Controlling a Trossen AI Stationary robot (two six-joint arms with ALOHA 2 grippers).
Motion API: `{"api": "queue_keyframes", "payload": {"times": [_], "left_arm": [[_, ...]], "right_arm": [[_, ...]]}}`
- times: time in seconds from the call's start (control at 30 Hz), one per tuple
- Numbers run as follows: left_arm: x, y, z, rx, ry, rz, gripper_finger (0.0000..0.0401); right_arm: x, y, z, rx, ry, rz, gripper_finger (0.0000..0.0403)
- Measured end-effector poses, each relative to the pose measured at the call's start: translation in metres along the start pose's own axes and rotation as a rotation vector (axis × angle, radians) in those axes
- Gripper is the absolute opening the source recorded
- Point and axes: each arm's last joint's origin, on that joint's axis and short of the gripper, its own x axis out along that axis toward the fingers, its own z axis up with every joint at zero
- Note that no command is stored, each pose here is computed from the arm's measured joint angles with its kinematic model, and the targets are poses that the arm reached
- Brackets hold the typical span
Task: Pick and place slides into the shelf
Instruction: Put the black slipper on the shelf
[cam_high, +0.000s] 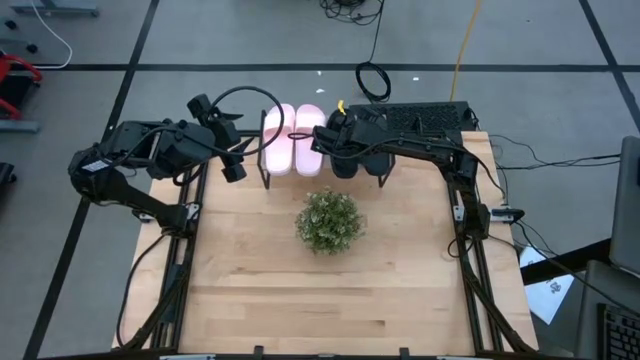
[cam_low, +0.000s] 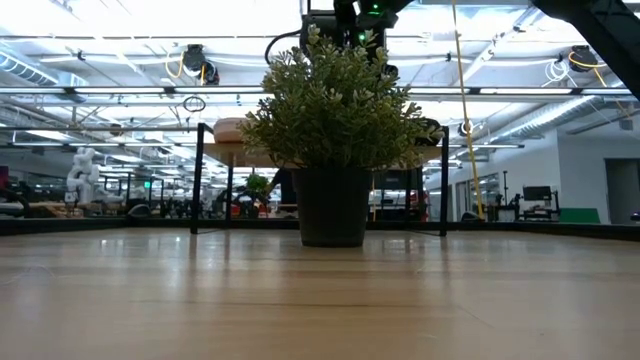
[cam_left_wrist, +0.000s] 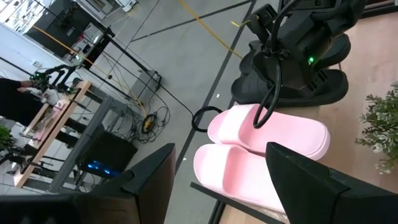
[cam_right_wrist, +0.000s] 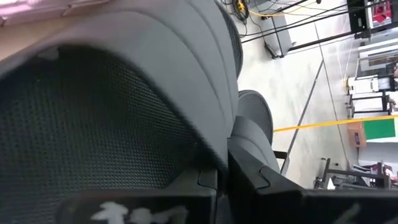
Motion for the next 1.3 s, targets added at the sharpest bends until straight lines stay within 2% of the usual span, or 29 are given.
{"api": "queue_keyframes", "payload": {"times": [0.17,0.4,0.77,1.17,1.3], "left_arm": [[-0.0001,0.0001,0.0,-0.001,0.0,0.0,0.0255],[-0.0001,0.0001,0.0,-0.003,-0.001,0.0,0.0255],[-0.0001,0.0,0.0002,-0.01,-0.002,-0.001,0.0255],[-0.0001,0.0,0.0004,-0.03,-0.003,-0.002,0.0255],[0.0,0.0,0.0004,-0.03,-0.003,-0.002,0.0255]], "right_arm": [[-0.0003,-0.0006,-0.002,-0.03,0.012,-0.019,0.0001],[-0.0005,-0.0007,-0.0007,-0.009,0.002,-0.017,0.0001],[-0.0005,0.0001,0.0049,0.052,-0.039,-0.007,0.0001],[-0.0003,-0.0004,0.0048,0.194,-0.034,0.011,0.0001],[-0.0007,-0.0001,0.0048,0.195,-0.035,0.012,0.0001]]}}
